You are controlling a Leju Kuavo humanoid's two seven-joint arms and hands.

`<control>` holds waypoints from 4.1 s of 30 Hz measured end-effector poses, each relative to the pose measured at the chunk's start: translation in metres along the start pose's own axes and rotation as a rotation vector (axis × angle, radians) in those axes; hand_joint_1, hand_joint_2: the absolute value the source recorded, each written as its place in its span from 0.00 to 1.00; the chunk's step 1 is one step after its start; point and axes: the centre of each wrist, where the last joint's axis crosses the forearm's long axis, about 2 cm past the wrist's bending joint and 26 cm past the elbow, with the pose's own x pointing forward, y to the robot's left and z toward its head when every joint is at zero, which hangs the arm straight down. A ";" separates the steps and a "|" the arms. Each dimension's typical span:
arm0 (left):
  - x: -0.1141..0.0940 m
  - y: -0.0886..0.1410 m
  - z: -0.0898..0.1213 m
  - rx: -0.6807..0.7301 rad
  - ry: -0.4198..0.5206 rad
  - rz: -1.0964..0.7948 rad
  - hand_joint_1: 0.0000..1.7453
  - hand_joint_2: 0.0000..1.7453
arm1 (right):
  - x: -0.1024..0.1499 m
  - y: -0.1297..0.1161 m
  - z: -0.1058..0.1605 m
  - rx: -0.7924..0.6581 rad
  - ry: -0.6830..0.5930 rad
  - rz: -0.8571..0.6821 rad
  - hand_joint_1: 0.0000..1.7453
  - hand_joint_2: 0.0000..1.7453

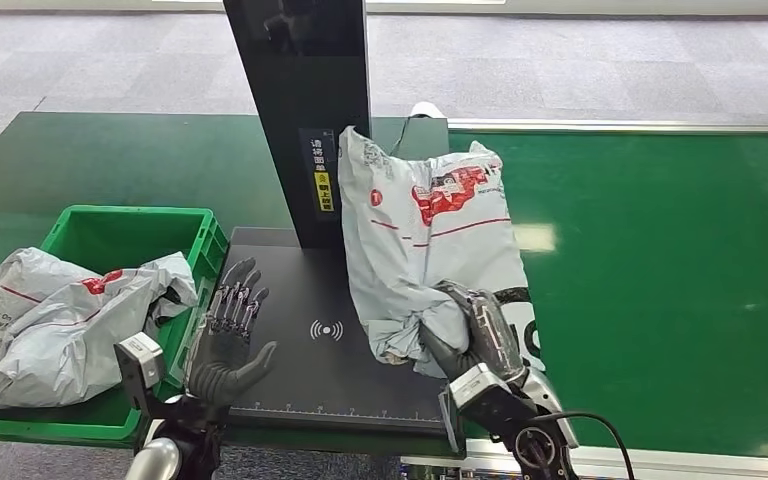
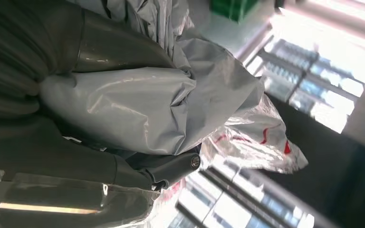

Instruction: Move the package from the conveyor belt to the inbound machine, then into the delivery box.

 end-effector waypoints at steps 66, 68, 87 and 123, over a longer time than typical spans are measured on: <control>-0.002 -0.034 -0.013 -0.409 -0.042 -0.542 0.00 1.00 | -0.025 0.012 0.020 -0.038 0.047 -0.429 0.00 1.00; -0.008 -0.041 -0.011 -0.511 0.013 -0.600 0.00 1.00 | -0.025 0.012 0.019 -0.036 0.048 -0.427 0.00 1.00; -0.051 -0.052 -0.014 -0.837 0.241 -0.839 0.00 1.00 | -0.022 0.010 0.014 -0.045 0.080 -0.389 0.00 1.00; -0.013 -0.042 -0.040 -0.496 -0.167 -0.747 1.00 1.00 | -0.016 0.003 0.019 -0.081 0.077 -0.367 0.00 1.00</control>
